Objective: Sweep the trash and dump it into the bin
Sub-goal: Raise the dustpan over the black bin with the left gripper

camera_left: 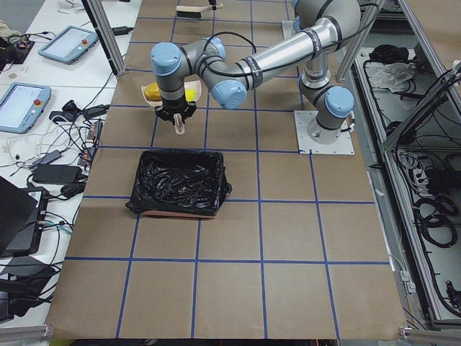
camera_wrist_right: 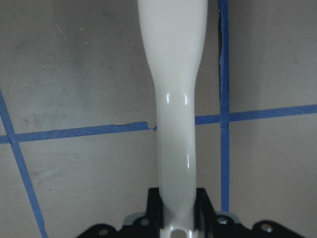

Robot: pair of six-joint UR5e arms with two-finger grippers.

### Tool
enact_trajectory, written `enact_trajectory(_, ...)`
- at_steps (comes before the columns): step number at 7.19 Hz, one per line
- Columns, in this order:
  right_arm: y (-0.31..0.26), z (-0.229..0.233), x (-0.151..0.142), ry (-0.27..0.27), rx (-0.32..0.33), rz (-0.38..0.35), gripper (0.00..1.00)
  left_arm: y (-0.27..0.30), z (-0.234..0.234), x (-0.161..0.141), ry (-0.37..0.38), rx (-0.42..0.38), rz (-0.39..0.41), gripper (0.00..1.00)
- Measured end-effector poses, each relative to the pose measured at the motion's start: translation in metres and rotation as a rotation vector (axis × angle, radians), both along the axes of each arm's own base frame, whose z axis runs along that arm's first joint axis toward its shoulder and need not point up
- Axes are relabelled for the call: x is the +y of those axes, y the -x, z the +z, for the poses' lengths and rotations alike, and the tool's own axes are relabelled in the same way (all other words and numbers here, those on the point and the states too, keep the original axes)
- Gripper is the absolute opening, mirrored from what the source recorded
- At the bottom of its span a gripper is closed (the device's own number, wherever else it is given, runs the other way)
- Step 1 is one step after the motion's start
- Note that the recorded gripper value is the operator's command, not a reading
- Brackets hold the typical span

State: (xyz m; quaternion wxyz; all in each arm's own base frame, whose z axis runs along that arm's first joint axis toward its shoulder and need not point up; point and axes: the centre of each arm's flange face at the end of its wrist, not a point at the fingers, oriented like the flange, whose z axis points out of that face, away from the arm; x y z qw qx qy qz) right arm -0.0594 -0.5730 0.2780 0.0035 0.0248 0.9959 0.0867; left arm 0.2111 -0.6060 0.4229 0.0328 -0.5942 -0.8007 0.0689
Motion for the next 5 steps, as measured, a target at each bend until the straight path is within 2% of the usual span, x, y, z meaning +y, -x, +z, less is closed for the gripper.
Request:
enact_trajectory(2,0.016,-0.008,-0.001,-0.002,0.002,0.021,0.00,-0.064,0.002,0.026,0.002,-0.004,0.100,0.00)
enact_trajectory(5,0.042,-0.018,0.001,-0.016,-0.007,-0.016,0.00,-0.149,-0.001,0.072,-0.002,-0.004,0.250,0.00)
